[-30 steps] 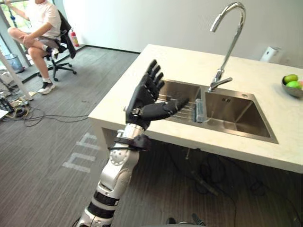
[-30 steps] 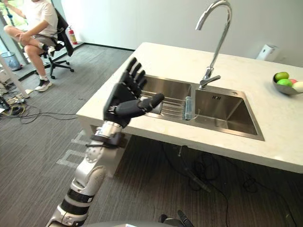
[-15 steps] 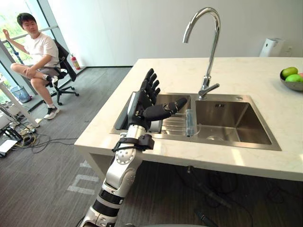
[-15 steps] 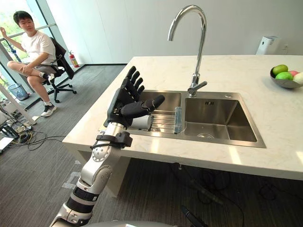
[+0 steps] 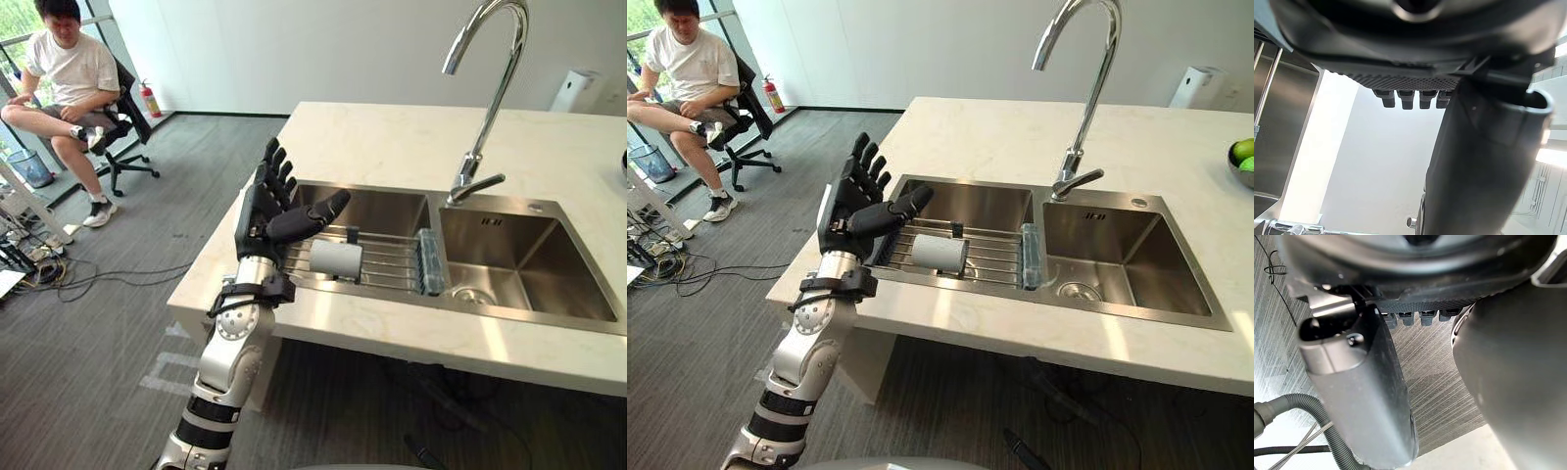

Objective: Walk over to the sink, pick up the cup, carry it to the dishwasher, place the cup inside the dishwasher, then close the dishwasher door

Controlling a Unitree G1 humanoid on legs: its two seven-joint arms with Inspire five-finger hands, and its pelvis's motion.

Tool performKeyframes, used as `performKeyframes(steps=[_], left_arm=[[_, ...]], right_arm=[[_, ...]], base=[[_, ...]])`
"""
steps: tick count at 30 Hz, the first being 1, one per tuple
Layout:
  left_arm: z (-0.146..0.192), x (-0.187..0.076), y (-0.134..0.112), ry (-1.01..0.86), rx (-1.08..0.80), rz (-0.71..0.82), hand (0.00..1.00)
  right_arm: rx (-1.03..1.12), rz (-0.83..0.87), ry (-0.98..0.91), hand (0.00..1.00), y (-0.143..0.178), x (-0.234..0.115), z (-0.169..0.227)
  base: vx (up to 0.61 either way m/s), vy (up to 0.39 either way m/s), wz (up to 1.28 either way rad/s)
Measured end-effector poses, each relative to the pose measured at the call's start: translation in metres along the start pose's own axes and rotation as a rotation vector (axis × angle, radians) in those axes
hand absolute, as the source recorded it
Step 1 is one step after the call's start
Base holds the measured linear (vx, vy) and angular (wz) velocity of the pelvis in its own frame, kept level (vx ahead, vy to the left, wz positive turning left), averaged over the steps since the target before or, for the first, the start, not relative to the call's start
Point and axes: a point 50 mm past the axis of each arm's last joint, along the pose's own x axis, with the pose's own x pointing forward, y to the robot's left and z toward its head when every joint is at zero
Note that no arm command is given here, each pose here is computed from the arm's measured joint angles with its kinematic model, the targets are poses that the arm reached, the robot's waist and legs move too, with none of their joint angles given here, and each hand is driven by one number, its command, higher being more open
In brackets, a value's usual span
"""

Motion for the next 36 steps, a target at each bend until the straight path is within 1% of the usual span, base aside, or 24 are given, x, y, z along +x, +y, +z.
performKeyframes(steps=[3,6,11,14,16,18,20,24,26,28,29,30,31,33,36], left_arm=[[-0.007,-0.005,-0.004,0.036,0.012,-0.042,1.00],[-0.012,-0.008,-0.008,0.051,0.043,-0.060,1.00],[-0.015,-0.010,-0.011,0.058,0.067,-0.075,1.00],[-0.012,-0.009,-0.003,0.013,0.077,-0.040,1.00],[-0.012,-0.007,0.008,0.006,0.084,0.017,1.00],[-0.019,-0.005,0.012,0.031,0.083,0.053,1.00],[-0.019,-0.002,0.010,0.035,0.067,0.045,1.00],[-0.008,0.012,-0.006,-0.017,0.071,-0.039,1.00],[-0.006,0.014,-0.007,-0.029,0.118,-0.067,1.00],[-0.007,0.013,-0.004,-0.023,0.198,-0.095,1.00],[-0.011,0.012,-0.001,-0.003,0.269,-0.125,1.00],[-0.018,0.011,0.004,0.034,0.360,-0.153,1.00],[-0.022,0.010,0.007,0.056,0.409,-0.167,1.00],[-0.040,0.004,0.018,0.165,0.603,-0.240,1.00],[-0.055,-0.006,0.030,0.275,0.766,-0.325,1.00]], right_arm=[[0.010,-0.017,0.002,1.00,0.001,0.000,-0.001],[0.032,-0.062,-0.007,1.00,-0.005,-0.001,0.001],[0.086,-0.098,-0.018,1.00,-0.003,-0.001,-0.002],[0.112,-0.114,-0.013,1.00,-0.003,-0.002,-0.008],[0.123,-0.139,0.029,1.00,-0.006,-0.004,-0.023],[0.107,-0.153,0.028,1.00,-0.013,-0.006,-0.021],[0.105,-0.162,0.018,1.00,-0.016,-0.006,-0.018],[0.131,-0.151,0.009,1.00,-0.011,-0.003,-0.013],[0.136,-0.155,0.006,1.00,-0.012,-0.003,-0.012],[0.143,-0.148,0.002,1.00,-0.012,-0.002,-0.010],[0.152,-0.150,0.004,1.00,-0.014,-0.002,-0.010],[0.161,-0.151,0.008,1.00,-0.014,-0.002,-0.010],[0.164,-0.153,0.010,1.00,-0.015,-0.002,-0.010],[0.167,-0.147,0.006,1.00,-0.015,-0.002,-0.008],[0.174,-0.130,0.000,1.00,-0.013,-0.001,-0.005]], base=[[-0.04,0.038,0.10],[0.00,0.075,0.14],[0.02,0.011,0.14],[0.09,-0.150,0.20],[0.18,-0.341,0.13],[0.17,-0.242,0.03],[0.19,-0.192,-0.08],[0.13,-0.079,-0.10],[0.06,0.028,-0.03],[0.02,0.034,-0.04],[-0.01,0.029,-0.05],[-0.02,0.028,-0.04],[-0.05,0.029,-0.03],[-0.07,0.015,-0.05],[-0.10,-0.003,-0.11]])
